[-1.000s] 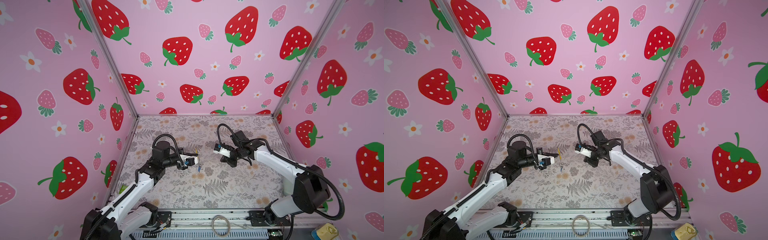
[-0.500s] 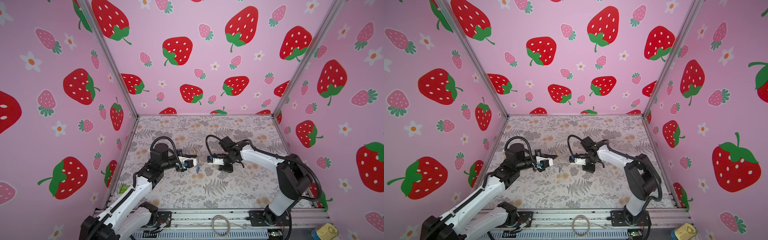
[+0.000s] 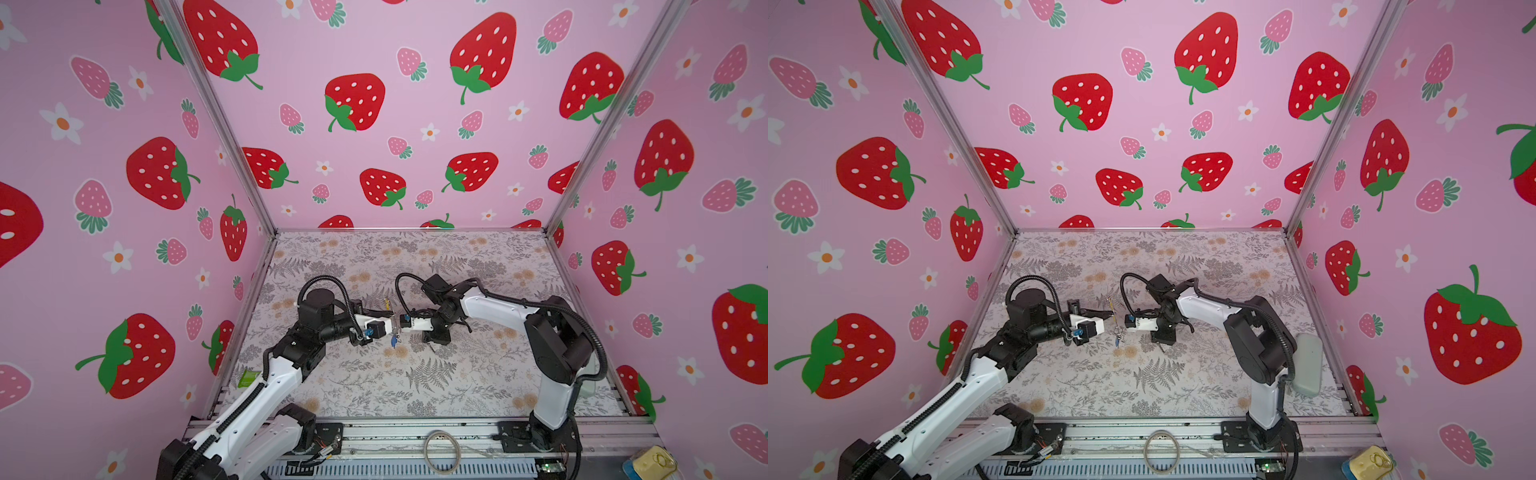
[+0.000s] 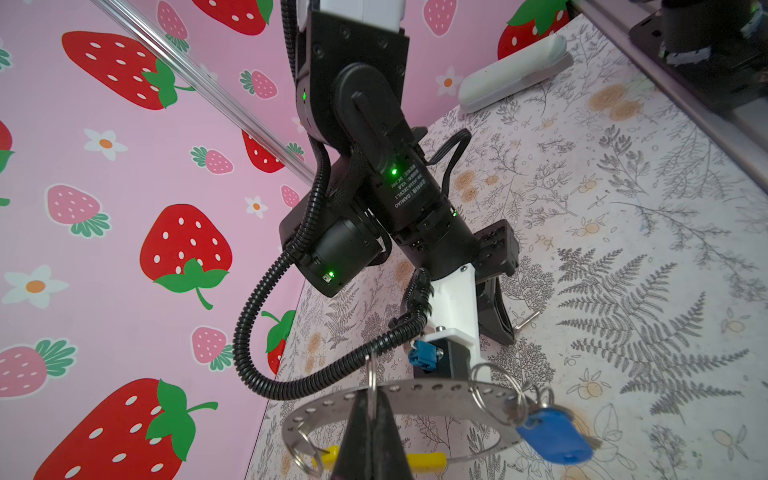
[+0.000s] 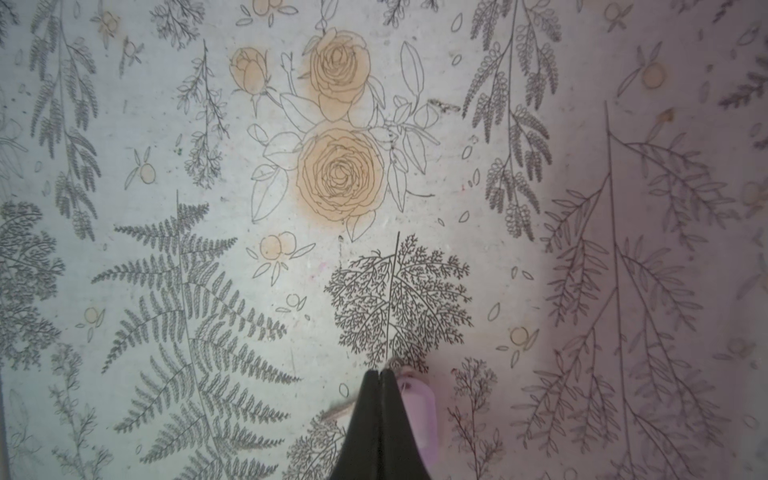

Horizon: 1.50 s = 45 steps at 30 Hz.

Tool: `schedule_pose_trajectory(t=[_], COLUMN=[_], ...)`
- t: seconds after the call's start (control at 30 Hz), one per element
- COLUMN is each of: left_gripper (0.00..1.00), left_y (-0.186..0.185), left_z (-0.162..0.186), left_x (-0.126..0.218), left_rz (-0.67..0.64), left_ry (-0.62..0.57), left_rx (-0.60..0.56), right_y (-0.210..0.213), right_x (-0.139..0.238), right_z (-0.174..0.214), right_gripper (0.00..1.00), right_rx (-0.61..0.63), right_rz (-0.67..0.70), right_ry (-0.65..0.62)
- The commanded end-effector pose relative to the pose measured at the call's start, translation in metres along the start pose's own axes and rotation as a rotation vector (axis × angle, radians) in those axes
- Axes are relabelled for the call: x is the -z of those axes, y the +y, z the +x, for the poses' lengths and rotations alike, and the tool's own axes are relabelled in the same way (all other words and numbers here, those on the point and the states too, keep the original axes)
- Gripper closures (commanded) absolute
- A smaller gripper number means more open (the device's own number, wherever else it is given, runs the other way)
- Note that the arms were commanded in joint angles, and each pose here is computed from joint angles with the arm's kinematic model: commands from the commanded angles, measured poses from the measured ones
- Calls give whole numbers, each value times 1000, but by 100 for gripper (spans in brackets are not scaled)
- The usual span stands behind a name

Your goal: Put the keys on the keyring

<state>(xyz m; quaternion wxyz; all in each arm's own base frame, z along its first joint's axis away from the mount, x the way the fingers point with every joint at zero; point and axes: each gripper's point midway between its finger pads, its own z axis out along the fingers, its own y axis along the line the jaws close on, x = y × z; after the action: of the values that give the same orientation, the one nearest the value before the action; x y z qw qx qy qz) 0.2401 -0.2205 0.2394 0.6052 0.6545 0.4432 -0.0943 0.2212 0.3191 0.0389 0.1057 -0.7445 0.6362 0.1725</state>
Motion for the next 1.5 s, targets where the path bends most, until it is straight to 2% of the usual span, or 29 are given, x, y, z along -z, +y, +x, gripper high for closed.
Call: schedule_pose_trajectory(t=[0.0, 0.33, 0.37, 0.5, 0.67, 1.07, 1.27, 1.47], left_gripper=[100, 100, 100, 100, 100, 100, 100, 100], left_y=[1, 1, 0, 1, 1, 2, 2, 2], left_z=[-2, -2, -1, -1, -1, 2, 3, 5], left_x=[2, 3, 3, 3, 3, 3, 2, 3], left_rz=[-5, -6, -5, -7, -10, -18, -17, -20], left_ry=[-6, -3, -3, -2, 0, 10, 6, 13], left_rx=[5, 7, 8, 8, 7, 11, 15, 15], right_y=[3, -6, -7, -14, -20, -4, -10, -10], right_x=[-8, -19, -17, -6, 12, 22, 16, 6], right_z=[-10, -15, -17, -27, -35, -18, -17, -16], right_gripper=[100, 99, 93, 82, 73, 69, 68, 68], right_rx=[24, -9, -11, -10, 0, 60, 117, 146], right_rz=[-51, -49, -40, 9, 85, 157, 227, 220], right_ry=[-31, -39, -42, -84, -130, -154, -156, -133])
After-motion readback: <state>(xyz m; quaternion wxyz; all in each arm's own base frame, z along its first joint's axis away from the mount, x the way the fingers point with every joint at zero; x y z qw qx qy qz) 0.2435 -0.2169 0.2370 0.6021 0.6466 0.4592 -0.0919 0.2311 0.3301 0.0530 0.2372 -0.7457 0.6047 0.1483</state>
